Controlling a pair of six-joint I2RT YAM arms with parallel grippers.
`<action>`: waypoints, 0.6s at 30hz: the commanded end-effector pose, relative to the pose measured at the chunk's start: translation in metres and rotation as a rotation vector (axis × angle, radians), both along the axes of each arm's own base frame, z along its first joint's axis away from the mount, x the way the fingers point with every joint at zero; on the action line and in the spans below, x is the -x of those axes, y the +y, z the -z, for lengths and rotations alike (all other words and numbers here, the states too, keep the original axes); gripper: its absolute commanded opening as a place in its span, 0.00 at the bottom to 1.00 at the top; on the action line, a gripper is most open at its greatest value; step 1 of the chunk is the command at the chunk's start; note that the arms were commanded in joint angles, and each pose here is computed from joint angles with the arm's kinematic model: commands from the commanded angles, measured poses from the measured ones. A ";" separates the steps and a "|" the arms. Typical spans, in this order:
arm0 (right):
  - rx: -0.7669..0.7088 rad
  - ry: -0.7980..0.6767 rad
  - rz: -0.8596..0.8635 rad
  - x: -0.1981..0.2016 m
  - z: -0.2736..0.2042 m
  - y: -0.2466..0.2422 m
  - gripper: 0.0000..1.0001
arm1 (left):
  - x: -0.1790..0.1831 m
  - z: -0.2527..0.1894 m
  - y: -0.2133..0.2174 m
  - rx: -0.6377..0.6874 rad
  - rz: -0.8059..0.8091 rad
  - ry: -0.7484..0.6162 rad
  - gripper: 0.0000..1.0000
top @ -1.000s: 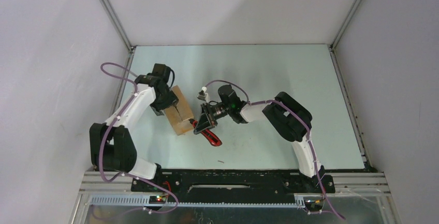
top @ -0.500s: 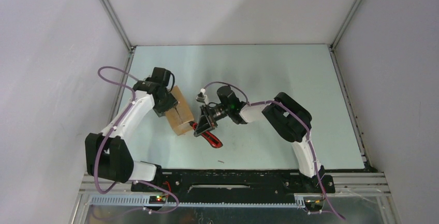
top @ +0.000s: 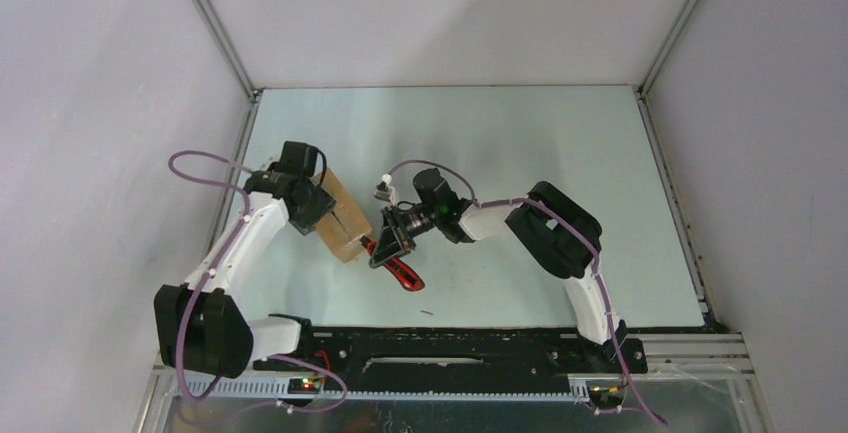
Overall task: Unpack the express box
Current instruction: Cut the express box at the center of the board.
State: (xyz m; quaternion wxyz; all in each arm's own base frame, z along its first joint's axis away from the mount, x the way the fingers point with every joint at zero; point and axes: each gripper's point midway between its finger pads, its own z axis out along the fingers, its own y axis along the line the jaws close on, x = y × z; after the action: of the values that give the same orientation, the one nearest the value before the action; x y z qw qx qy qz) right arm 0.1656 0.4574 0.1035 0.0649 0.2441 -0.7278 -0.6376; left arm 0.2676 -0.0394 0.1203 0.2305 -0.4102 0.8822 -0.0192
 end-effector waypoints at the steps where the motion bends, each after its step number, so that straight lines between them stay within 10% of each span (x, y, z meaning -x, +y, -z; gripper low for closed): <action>1: 0.056 0.052 -0.055 0.027 0.008 0.009 0.00 | 0.005 0.009 -0.043 0.242 -0.043 0.023 0.00; 18: 0.082 0.059 -0.047 0.024 0.010 0.015 0.00 | 0.012 0.001 -0.046 0.255 -0.057 -0.001 0.00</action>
State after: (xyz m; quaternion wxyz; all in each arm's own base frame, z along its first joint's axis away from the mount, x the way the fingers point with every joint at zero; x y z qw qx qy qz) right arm 0.1515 0.4660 0.1082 0.0898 0.2556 -0.7245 -0.6338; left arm 0.2600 -0.0497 0.1113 0.2115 -0.4329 0.8751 -0.0447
